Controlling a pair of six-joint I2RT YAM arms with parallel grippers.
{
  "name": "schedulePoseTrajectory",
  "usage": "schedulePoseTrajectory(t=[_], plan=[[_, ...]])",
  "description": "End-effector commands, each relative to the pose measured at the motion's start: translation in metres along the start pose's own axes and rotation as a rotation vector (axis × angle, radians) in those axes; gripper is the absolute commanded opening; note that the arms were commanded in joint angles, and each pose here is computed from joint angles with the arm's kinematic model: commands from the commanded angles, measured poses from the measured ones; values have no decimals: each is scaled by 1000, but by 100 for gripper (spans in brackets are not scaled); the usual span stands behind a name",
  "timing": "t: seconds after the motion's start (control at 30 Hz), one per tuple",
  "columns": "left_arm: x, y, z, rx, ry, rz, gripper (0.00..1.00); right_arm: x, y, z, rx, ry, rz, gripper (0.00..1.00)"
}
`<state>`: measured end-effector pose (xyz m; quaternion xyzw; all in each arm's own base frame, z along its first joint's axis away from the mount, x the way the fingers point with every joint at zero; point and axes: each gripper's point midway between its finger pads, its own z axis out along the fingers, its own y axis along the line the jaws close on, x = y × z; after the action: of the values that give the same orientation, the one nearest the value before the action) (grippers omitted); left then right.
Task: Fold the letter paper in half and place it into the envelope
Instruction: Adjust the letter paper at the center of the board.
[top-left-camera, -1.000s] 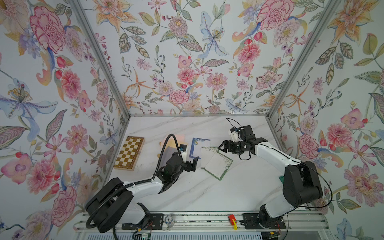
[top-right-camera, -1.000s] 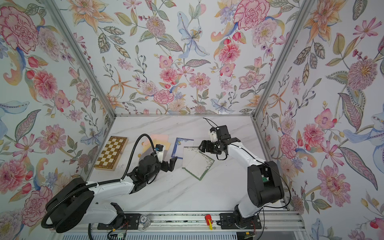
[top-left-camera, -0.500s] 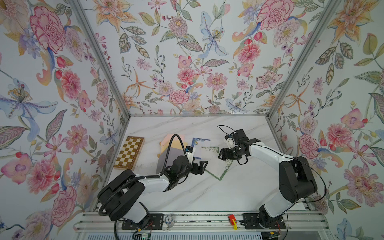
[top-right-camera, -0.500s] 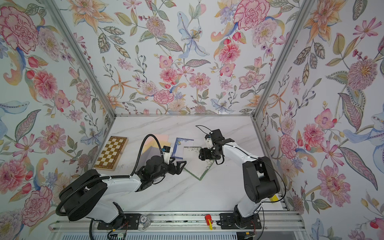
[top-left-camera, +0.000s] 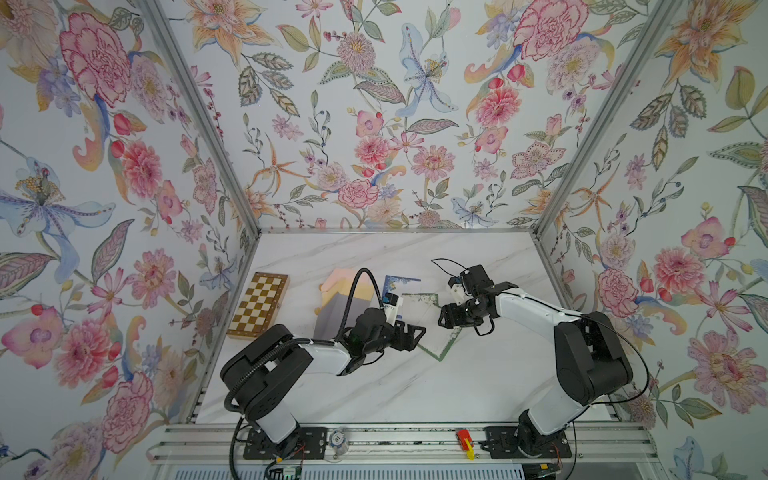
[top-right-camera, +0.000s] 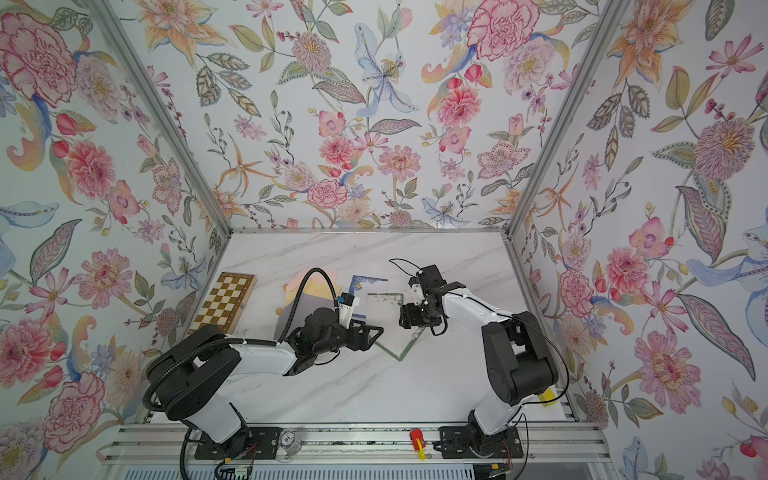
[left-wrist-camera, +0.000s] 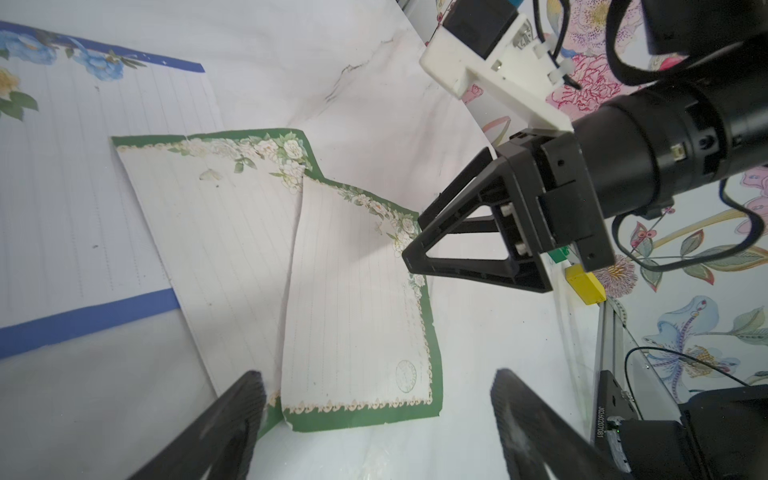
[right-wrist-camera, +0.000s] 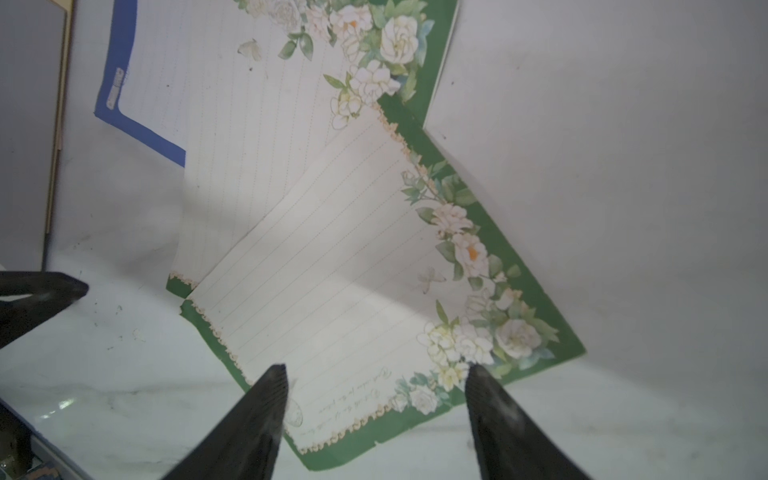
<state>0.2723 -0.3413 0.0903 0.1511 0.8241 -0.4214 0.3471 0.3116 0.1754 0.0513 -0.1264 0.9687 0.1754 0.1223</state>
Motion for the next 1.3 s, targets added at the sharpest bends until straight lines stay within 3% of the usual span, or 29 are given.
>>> schedulePoseTrajectory(t=[0.0, 0.27, 0.53, 0.8, 1.27], plan=[[-5, -15, 7, 55, 9, -6, 84, 7, 2, 1, -15, 7, 1, 67], [1, -13, 12, 55, 48, -11, 76, 0, 1, -2, -8, -16, -21, 63], [9, -10, 15, 53, 80, -29, 76, -4, 2, 1, -24, -15, -31, 61], [26, -12, 8, 79, 142, -83, 74, -33, -10, -11, 24, -80, -94, 63], [42, -12, -11, 72, 185, -160, 76, -38, -29, 13, 50, -8, -114, 68]])
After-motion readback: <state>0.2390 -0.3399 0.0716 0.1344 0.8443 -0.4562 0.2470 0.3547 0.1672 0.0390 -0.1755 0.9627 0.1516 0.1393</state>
